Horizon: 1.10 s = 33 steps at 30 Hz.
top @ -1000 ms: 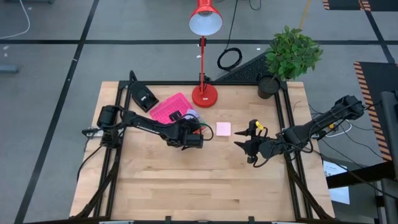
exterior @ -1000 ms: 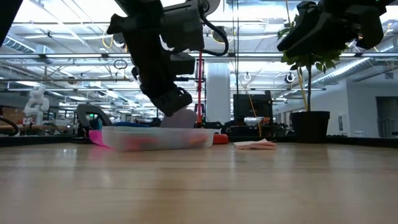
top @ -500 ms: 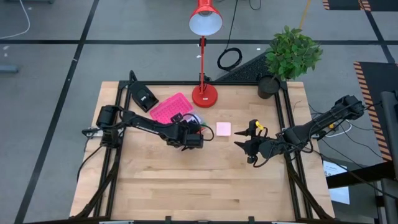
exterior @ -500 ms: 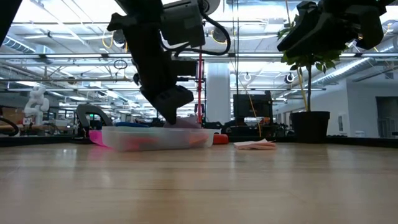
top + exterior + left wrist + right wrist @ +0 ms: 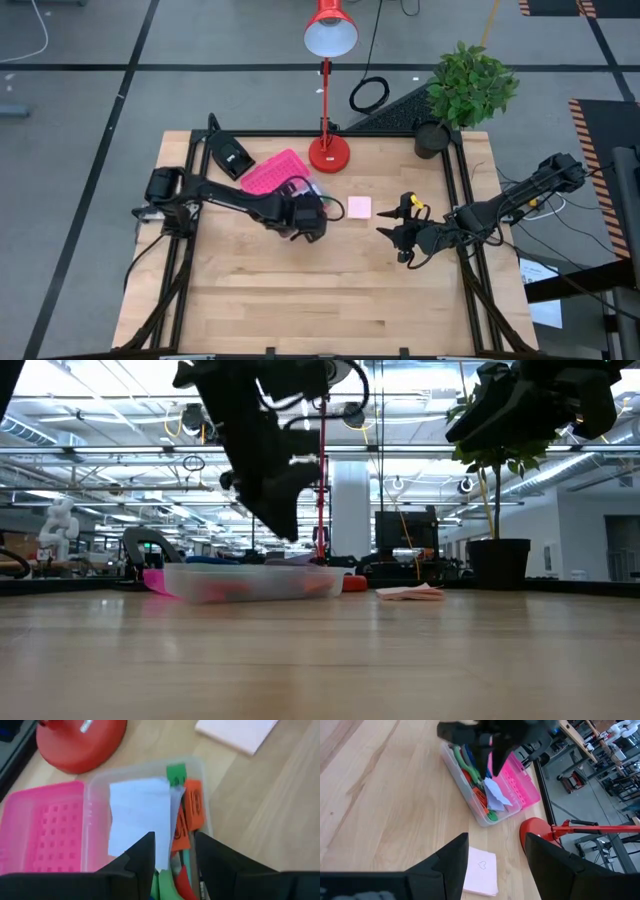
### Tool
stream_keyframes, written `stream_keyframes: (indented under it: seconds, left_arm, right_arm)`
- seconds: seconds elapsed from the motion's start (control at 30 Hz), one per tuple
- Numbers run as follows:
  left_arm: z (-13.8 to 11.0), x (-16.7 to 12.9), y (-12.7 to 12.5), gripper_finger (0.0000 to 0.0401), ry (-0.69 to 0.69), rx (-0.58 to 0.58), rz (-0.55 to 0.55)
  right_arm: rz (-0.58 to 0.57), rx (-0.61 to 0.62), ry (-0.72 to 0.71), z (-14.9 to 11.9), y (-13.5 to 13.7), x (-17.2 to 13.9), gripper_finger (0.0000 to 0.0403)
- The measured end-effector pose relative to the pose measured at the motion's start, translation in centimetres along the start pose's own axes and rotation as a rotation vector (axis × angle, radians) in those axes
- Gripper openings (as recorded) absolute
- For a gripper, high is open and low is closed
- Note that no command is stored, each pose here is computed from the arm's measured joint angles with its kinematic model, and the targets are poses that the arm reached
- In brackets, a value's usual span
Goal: Pack school essentials
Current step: Put the light blue sticky note into the supply box
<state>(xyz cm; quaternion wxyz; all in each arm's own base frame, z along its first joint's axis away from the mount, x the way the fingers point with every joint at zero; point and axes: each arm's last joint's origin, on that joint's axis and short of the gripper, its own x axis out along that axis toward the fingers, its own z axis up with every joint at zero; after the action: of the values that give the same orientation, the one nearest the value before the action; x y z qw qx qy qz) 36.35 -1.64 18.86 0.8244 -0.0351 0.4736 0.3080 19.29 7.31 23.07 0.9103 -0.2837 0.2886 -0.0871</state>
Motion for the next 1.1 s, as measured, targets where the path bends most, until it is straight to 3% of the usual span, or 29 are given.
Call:
stream_keyframes:
  seconds: [0.27,0.5,0.8,0.97,1.1]
  left_arm:
    - [1.5,0.3,0.7,0.0133,-0.08,-0.083,-0.025]
    - [1.4,2.5,1.4,0.0071,-0.017,-0.126,-0.013]
    - [1.6,3.8,0.9,0.0004,-0.052,-0.139,-0.1]
    - [2.6,1.3,1.5,0.0017,-0.12,-0.171,-0.135]
    - [2.9,-1.2,1.7,0.0011,-0.19,-0.174,-0.096]
  right_arm:
    - [0.001,0.0,0.001,0.0,0.0,0.0,0.0187]
    - [0.003,0.018,0.001,0.0,0.0,0.0,0.0187]
    - [0.006,0.011,0.01,-0.1,0.0,0.0,0.0187]
    - [0.007,0.01,0.018,-0.2,0.1,0.0,0.0187]
    - [0.007,0.011,0.018,-0.2,0.1,0.0,0.0187]
